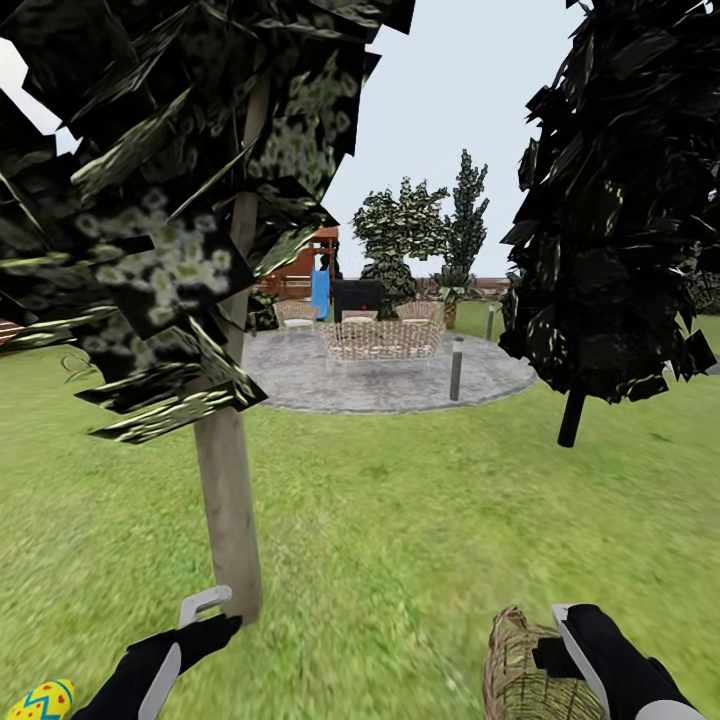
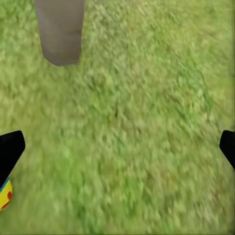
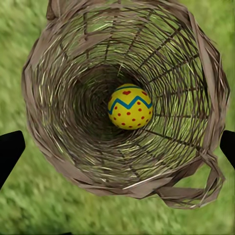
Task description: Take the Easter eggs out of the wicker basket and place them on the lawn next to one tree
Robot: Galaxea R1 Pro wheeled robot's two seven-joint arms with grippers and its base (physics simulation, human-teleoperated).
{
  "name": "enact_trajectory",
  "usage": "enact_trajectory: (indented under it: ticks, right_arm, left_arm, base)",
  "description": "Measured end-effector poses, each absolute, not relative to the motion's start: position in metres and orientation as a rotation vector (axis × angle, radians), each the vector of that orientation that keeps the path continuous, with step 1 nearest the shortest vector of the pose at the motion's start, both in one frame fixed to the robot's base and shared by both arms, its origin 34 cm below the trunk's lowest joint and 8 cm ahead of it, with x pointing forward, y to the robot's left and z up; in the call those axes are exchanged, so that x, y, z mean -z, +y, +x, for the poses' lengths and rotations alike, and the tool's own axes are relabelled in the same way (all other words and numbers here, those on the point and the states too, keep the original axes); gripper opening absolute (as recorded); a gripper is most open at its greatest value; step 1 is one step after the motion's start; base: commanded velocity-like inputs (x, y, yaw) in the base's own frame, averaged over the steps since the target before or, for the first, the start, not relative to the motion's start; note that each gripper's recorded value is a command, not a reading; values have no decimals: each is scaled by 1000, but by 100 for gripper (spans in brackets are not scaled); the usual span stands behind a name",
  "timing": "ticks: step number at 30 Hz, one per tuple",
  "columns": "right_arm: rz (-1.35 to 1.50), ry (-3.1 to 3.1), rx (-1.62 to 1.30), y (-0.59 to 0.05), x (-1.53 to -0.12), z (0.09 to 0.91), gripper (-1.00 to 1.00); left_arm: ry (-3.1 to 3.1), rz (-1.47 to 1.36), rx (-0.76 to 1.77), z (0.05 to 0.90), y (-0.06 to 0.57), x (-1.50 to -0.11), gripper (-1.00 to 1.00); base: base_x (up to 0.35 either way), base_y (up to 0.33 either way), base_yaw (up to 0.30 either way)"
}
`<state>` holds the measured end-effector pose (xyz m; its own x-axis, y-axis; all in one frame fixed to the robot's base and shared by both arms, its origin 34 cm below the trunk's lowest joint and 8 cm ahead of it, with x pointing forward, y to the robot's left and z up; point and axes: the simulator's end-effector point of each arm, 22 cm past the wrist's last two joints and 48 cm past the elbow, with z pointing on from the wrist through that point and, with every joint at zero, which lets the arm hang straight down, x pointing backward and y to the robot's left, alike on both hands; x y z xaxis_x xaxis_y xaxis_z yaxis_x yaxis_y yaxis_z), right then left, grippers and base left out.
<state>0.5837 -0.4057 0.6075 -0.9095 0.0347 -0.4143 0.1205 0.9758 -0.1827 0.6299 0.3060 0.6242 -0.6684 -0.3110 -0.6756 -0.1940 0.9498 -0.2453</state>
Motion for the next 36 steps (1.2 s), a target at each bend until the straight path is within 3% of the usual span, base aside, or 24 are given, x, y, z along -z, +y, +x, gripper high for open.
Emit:
enact_trajectory:
  ticks: [36]
  right_arm:
    - [113, 2701, 289, -408, -565, 578, 100]
  left_arm:
    - [2322, -350, 209, 624, 300, -581, 100]
  base:
    - [14, 0, 0]
